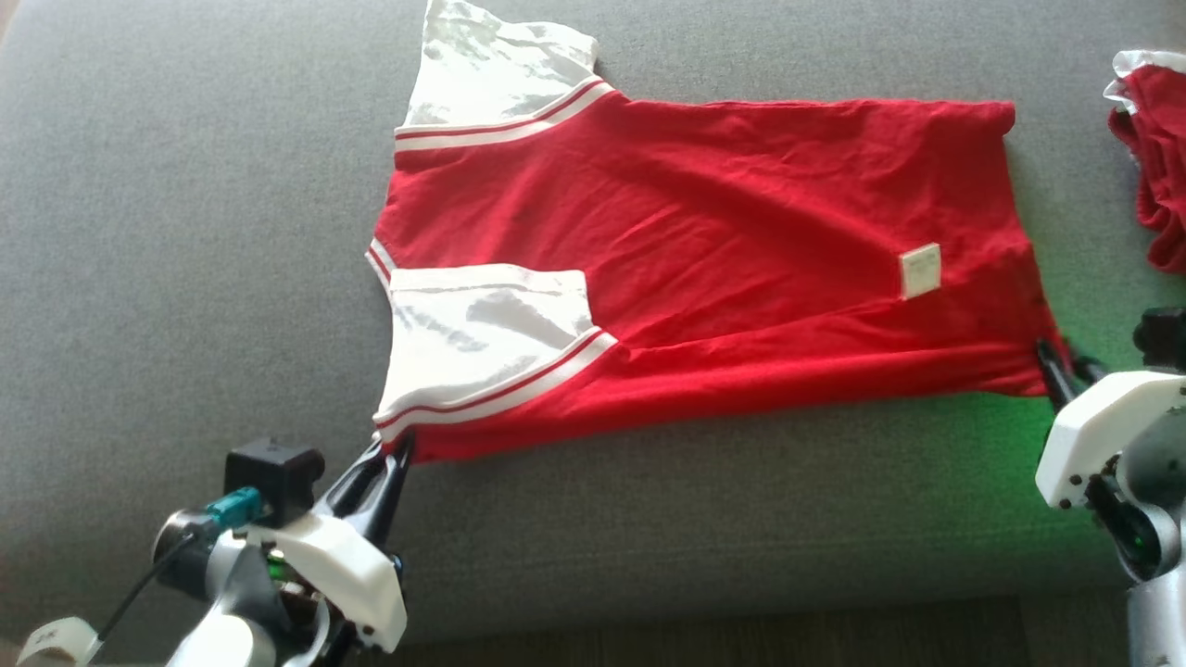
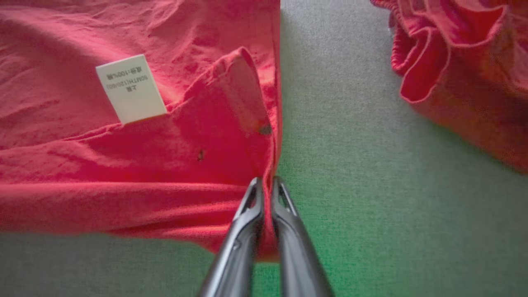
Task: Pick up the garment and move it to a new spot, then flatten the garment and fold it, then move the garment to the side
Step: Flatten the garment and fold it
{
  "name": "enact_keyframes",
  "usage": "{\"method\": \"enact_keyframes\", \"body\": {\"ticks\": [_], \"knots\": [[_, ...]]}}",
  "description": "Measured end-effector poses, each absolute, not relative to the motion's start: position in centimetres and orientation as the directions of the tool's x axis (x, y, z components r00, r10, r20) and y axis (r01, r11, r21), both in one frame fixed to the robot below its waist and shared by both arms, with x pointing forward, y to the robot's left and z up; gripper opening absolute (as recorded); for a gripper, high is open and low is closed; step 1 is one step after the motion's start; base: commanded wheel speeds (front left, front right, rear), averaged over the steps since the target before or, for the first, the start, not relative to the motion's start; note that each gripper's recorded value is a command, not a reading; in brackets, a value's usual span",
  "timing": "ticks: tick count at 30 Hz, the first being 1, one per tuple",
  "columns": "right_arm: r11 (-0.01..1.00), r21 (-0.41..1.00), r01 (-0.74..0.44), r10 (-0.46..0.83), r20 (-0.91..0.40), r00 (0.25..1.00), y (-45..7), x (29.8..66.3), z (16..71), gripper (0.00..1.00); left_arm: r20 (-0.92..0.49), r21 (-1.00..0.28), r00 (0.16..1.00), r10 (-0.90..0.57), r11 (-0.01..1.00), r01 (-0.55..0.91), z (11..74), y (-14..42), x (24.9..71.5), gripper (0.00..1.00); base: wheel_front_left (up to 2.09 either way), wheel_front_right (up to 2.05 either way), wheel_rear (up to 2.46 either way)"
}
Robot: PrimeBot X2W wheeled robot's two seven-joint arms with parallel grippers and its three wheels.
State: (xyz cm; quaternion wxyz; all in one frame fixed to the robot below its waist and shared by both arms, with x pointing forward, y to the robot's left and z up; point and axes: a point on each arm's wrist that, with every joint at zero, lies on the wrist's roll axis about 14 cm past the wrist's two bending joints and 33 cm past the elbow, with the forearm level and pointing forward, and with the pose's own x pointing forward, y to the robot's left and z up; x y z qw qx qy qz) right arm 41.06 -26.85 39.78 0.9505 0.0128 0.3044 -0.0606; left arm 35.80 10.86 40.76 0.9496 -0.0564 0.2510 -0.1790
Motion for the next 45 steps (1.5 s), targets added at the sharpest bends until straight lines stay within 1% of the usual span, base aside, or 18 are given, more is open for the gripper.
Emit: {"method": "enact_keyframes", "body": {"ticks": [1, 3, 8, 10, 12, 15, 17, 20, 21, 23, 27, 33, 41, 45], "knots": [[0.992, -0.012, 0.124, -0.108, -0.576, 0.81, -26.9, 41.1, 39.9, 1.0, -0.466, -0.198, 0.805, -0.366, 0.931, 0.308, 40.5, 10.9, 35.7, 0.35, 0.0, 0.0, 0.0], [0.992, -0.013, 0.129, -0.114, -0.565, 0.817, -27.0, 41.2, 40.3, 1.0, -0.483, -0.206, 0.795, -0.366, 0.93, 0.304, 40.0, 10.9, 35.5, 1.0, 0.0, 0.0, 0.0], [0.989, -0.028, 0.142, -0.138, -0.478, 0.867, -27.6, 42.1, 42.8, 1.0, -0.489, -0.219, 0.789, -0.372, 0.928, 0.302, 39.9, 10.6, 35.6, 1.0, 0.0, 0.0, 0.0], [0.989, -0.028, 0.148, -0.146, -0.425, 0.894, -27.6, 42.4, 44.1, 1.0, -0.466, -0.223, 0.802, -0.375, 0.926, 0.303, 40.6, 10.6, 36.2, 1.0, 0.0, 0.0, 0.0], [0.988, -0.01, 0.153, -0.146, -0.379, 0.914, -27.2, 42.7, 44.9, 1.0, -0.424, -0.216, 0.833, -0.355, 0.933, 0.288, 41.6, 11.1, 37.3, 1.0, 0.0, 0.0, 0.0], [0.99, 0.003, 0.143, -0.134, -0.333, 0.933, -26.3, 43.1, 45.3, 1.0, -0.354, -0.176, 0.874, -0.333, 0.942, 0.287, 43.5, 11.9, 40.3, 1.0, 0.0, 0.0, 0.0], [0.991, -0.007, 0.135, -0.13, -0.317, 0.94, -25.9, 43.2, 45.2, 1.0, -0.294, -0.154, 0.89, -0.348, 0.936, 0.315, 45.3, 11.6, 42.8, 1.0, 0.0, 0.0, 0.0], [0.992, -0.026, 0.125, -0.127, -0.296, 0.947, -25.7, 43.5, 45.0, 1.0, -0.219, -0.114, 0.898, -0.381, 0.924, 0.365, 47.9, 10.9, 46.6, 1.0, 0.0, 0.0, 0.0], [0.992, -0.026, 0.125, -0.127, -0.296, 0.947, -25.7, 43.5, 45.0, 1.0, -0.219, -0.114, 0.898, -0.381, 0.924, 0.365, 47.9, 10.9, 46.6, 1.0, 0.0, 0.0, 0.0], [0.992, -0.024, 0.122, -0.124, -0.279, 0.952, -25.4, 44.1, 45.0, 1.0, -0.204, -0.089, 0.895, -0.396, 0.918, 0.385, 48.9, 10.7, 49.2, 1.0, 0.0, 0.0, 0.0], [0.994, -0.018, 0.109, -0.11, -0.25, 0.962, -24.8, 45.4, 45.1, 1.0, -0.243, -0.052, 0.87, -0.429, 0.901, 0.43, 49.1, 9.9, 53.7, 1.0, 0.0, 0.0, 0.0], [0.992, -0.033, 0.119, -0.124, -0.256, 0.959, -25.4, 46.2, 44.0, 1.0, -0.343, -0.017, 0.832, -0.437, 0.888, 0.459, 47.5, 9.0, 59.7, 1.0, 0.0, 0.0, 0.0], [0.988, -0.066, 0.142, -0.155, -0.289, 0.945, -26.7, 46.1, 42.1, 1.0, -0.517, -0.012, 0.751, -0.411, 0.881, 0.474, 41.4, 8.2, 63.2, 1.0, 0.0, 0.0, 0.0], [0.986, -0.054, 0.155, -0.164, -0.299, 0.94, -27.1, 46.1, 41.6, 1.0, -0.548, -0.012, 0.741, -0.388, 0.89, 0.457, 39.8, 8.2, 64.9, 1.0, 0.0, 0.0, 0.0]]}}
